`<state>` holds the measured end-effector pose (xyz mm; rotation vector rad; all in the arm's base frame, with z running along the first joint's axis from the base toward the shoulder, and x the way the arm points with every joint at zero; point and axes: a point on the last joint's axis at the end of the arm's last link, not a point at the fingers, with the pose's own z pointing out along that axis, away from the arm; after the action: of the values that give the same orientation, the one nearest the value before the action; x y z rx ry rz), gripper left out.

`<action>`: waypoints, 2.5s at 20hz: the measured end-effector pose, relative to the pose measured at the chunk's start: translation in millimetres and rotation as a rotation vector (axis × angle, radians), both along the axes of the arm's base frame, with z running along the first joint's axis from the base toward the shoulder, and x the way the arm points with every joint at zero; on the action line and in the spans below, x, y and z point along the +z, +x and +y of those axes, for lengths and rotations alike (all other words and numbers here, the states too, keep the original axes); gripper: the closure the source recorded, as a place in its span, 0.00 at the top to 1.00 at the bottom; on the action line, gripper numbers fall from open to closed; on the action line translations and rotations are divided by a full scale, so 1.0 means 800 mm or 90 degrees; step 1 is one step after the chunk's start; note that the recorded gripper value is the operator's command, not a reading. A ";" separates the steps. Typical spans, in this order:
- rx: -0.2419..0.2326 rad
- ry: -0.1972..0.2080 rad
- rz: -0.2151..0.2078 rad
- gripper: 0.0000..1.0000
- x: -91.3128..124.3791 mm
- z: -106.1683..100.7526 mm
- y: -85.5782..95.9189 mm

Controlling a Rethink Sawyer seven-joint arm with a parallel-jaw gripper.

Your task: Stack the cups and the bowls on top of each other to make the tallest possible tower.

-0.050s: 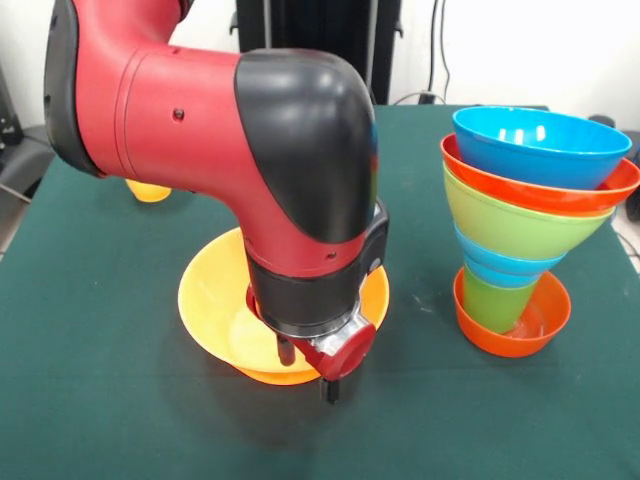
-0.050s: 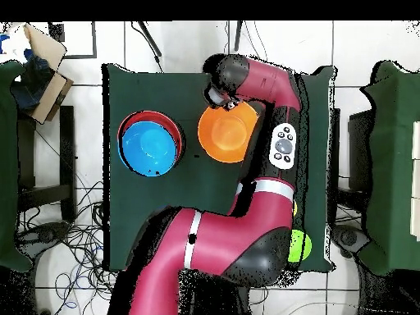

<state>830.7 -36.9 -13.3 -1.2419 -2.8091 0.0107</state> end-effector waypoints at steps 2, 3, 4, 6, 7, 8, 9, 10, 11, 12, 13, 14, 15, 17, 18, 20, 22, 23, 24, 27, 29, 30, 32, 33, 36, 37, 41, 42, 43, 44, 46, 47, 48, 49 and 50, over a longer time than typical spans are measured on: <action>-0.001 0.000 0.003 1.00 -0.006 0.000 -0.004; -0.001 0.000 0.004 1.00 -0.009 0.000 -0.005; -0.002 0.001 0.006 1.00 -0.011 0.000 -0.007; -0.004 0.003 0.010 1.00 -0.016 0.001 -0.011; -0.005 0.005 0.015 1.00 -0.019 0.001 -0.014; -0.006 0.006 0.018 1.00 -0.021 0.002 -0.016; -0.007 0.008 0.022 1.00 -0.023 0.002 -0.019; -0.008 0.010 0.025 1.00 -0.025 0.003 -0.021; -0.012 0.015 0.031 1.00 -0.028 0.004 -0.026; -0.014 0.018 0.034 1.00 -0.030 0.004 -0.027; -0.015 0.020 0.035 1.00 -0.031 0.005 -0.028; -0.018 0.023 0.037 1.00 -0.032 0.006 -0.030; -0.021 0.028 0.041 1.00 -0.034 0.007 -0.032; -0.022 0.030 0.043 1.00 -0.035 0.007 -0.034; -0.023 0.030 0.044 1.00 -0.036 0.007 -0.034; -0.024 0.032 0.044 1.00 -0.036 0.007 -0.034; -0.025 0.034 0.043 1.00 -0.036 0.008 -0.034; -0.026 0.034 0.044 1.00 -0.036 0.008 -0.034; -0.026 0.034 0.043 1.00 -0.036 0.008 -0.033; -0.026 0.034 0.041 1.00 -0.037 0.008 -0.032; -0.025 0.033 0.039 1.00 -0.038 0.008 -0.030; -0.025 0.033 0.038 1.00 -0.038 0.008 -0.029; -0.023 0.030 0.034 1.00 -0.039 0.008 -0.026; -0.022 0.029 0.033 1.00 -0.039 0.007 -0.025; -0.020 0.024 0.030 1.00 -0.041 0.006 -0.023; -0.020 0.023 0.030 1.00 -0.041 0.006 -0.023; -0.019 0.018 0.029 1.00 -0.043 0.004 -0.023; -0.019 0.017 0.029 1.00 -0.043 0.003 -0.023; -0.018 0.013 0.031 1.00 -0.045 0.002 -0.024; -0.017 0.011 0.032 1.00 -0.046 0.002 -0.025; -0.016 0.007 0.033 1.00 -0.045 0.002 -0.025; -0.015 0.004 0.034 1.00 -0.045 0.002 -0.025; -0.014 0.003 0.034 1.00 -0.044 0.003 -0.025; -0.015 0.004 0.034 1.00 -0.044 0.003 -0.025; -0.016 0.005 0.033 1.00 -0.044 0.004 -0.025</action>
<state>811.1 -34.1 -48.2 -1.2554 -2.7469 0.0307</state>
